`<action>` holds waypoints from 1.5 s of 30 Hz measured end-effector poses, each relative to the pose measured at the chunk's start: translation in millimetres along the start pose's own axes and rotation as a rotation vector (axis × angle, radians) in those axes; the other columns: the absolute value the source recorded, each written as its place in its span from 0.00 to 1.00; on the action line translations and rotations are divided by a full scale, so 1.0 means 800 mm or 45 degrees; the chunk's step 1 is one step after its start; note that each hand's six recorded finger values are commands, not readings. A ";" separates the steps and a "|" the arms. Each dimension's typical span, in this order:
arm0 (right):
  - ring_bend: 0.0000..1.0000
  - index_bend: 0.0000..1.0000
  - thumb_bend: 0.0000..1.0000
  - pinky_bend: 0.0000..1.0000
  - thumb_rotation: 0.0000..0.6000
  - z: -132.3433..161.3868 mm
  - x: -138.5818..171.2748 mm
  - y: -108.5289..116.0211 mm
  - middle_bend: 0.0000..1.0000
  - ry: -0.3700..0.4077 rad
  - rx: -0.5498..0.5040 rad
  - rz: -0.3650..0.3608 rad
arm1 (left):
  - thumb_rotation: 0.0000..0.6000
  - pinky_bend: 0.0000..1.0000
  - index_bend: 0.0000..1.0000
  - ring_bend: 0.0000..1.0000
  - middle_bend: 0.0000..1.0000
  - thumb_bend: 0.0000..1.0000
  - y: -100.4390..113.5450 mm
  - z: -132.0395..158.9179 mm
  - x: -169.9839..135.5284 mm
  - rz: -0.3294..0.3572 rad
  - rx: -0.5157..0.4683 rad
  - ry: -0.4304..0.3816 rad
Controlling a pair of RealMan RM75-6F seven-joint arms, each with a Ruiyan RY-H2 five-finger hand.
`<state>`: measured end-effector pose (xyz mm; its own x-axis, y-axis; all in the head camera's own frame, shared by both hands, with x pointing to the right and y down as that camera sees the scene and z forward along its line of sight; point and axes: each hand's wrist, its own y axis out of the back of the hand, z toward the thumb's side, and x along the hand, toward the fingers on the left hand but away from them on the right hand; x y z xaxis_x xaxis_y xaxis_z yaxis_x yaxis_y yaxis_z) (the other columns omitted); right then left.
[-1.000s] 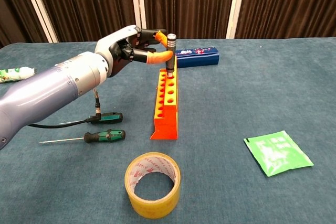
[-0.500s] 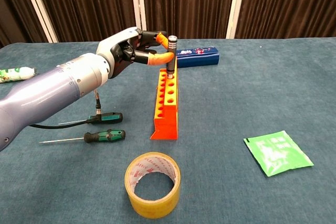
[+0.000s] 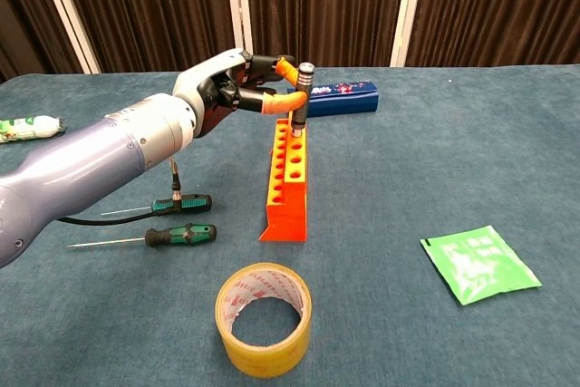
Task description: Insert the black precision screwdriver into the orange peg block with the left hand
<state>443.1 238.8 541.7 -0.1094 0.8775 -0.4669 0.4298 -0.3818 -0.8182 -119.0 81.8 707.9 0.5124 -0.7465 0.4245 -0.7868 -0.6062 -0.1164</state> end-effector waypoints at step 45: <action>0.00 0.00 0.04 0.00 1.00 0.001 0.001 0.000 0.00 0.002 -0.008 -0.002 | 1.00 0.00 0.28 0.00 0.00 0.18 0.002 -0.006 -0.004 -0.029 0.071 0.037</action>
<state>442.4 239.2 541.2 -0.1082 0.8786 -0.4651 0.4351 -0.3787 -0.8168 -123.4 84.4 710.6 0.5193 -0.7245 0.4532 -0.7540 -0.6381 -0.1560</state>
